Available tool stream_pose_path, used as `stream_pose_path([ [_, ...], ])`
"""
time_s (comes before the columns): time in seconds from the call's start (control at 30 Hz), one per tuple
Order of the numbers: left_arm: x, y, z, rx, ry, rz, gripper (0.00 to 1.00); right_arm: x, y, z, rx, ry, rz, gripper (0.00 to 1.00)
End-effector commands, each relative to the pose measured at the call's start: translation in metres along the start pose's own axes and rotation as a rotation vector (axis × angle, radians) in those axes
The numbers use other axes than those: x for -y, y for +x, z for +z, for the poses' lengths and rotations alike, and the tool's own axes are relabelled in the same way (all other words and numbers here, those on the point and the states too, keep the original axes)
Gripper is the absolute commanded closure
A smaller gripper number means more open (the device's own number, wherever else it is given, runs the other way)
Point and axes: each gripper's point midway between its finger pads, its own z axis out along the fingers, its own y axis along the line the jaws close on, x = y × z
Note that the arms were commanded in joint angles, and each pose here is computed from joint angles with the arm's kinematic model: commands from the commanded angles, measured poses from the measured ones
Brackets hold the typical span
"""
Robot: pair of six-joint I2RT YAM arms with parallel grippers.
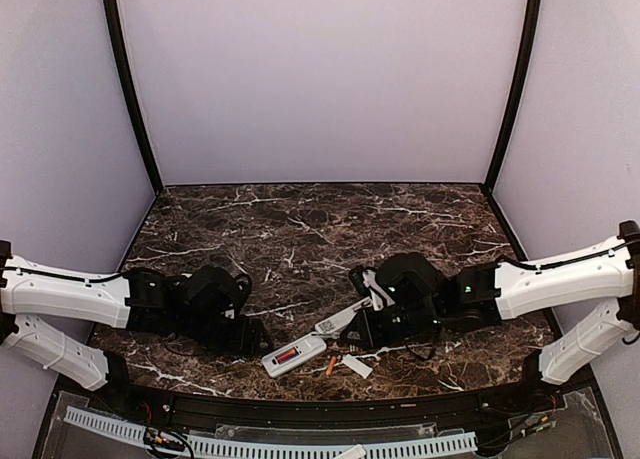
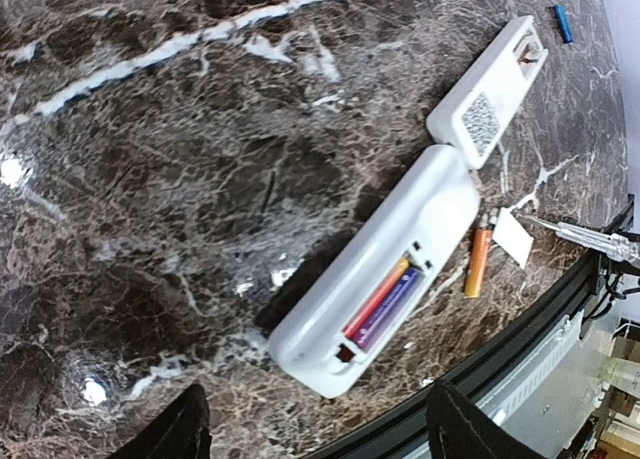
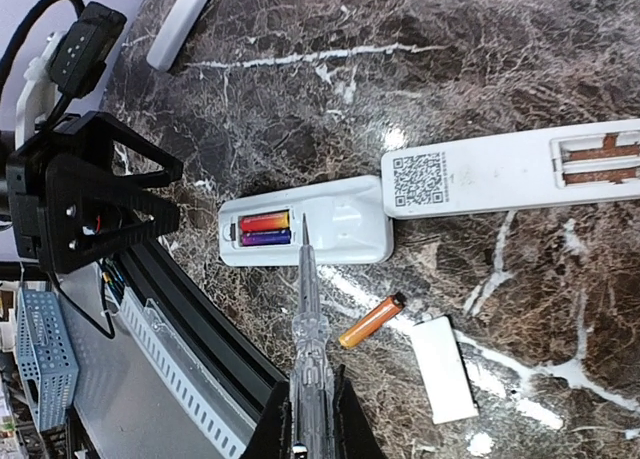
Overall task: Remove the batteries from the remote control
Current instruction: Hold the remote control without the battery cover at the center of the board.
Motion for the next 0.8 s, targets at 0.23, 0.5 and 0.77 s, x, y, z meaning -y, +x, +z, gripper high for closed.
stream_pose_path([
  [0.23,-0.014,0.021,0.006,-0.037,0.096,-0.242,0.36,-0.030,0.000,0.024,-0.040,-0.031,-0.034,1.00],
  [0.5,-0.014,0.026,0.022,-0.097,0.087,-0.243,0.44,-0.035,0.006,0.036,-0.087,-0.042,-0.033,1.00],
  [0.77,-0.020,0.031,0.030,-0.120,0.059,-0.246,0.50,-0.032,0.013,0.047,-0.126,-0.025,-0.024,1.00],
])
